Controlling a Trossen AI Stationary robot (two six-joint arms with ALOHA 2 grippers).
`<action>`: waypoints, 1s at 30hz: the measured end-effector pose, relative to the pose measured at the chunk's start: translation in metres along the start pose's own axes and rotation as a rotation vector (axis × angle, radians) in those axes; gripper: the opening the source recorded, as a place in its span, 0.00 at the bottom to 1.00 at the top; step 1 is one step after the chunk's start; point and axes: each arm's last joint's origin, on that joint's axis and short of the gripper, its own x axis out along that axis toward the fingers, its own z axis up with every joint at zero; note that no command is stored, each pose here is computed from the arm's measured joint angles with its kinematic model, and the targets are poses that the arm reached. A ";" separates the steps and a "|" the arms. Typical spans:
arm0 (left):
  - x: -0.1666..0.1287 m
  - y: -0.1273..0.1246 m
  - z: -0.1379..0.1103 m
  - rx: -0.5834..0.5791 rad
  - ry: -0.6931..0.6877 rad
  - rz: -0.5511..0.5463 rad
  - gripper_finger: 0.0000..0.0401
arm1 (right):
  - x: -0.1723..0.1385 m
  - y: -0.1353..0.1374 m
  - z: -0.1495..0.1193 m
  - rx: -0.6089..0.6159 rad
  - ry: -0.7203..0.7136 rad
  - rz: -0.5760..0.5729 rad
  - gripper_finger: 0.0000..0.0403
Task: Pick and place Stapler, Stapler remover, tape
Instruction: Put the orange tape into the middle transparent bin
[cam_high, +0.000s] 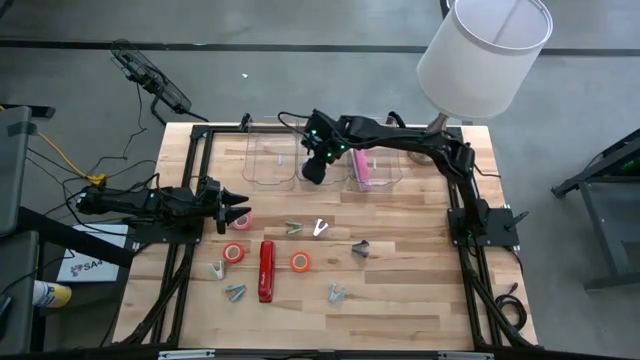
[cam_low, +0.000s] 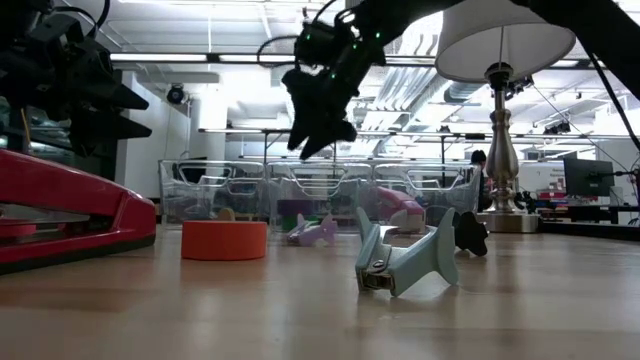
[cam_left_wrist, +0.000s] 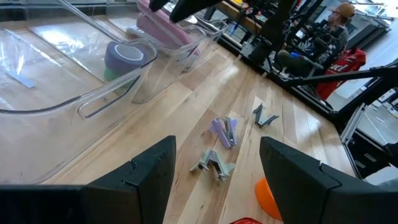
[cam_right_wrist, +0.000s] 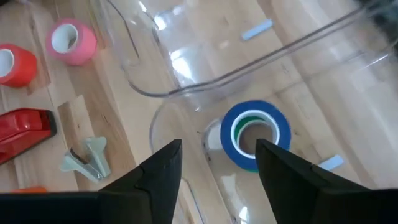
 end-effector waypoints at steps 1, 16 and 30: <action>0.000 0.000 0.000 0.000 0.000 0.000 0.57 | -0.004 0.003 0.001 -0.008 -0.009 -0.001 0.49; 0.000 0.000 0.000 0.000 0.000 0.000 0.57 | -0.026 0.078 -0.024 -0.117 0.077 -0.012 0.50; 0.000 0.000 0.000 0.000 0.000 0.000 0.57 | -0.016 0.147 -0.060 0.149 0.147 -0.065 0.50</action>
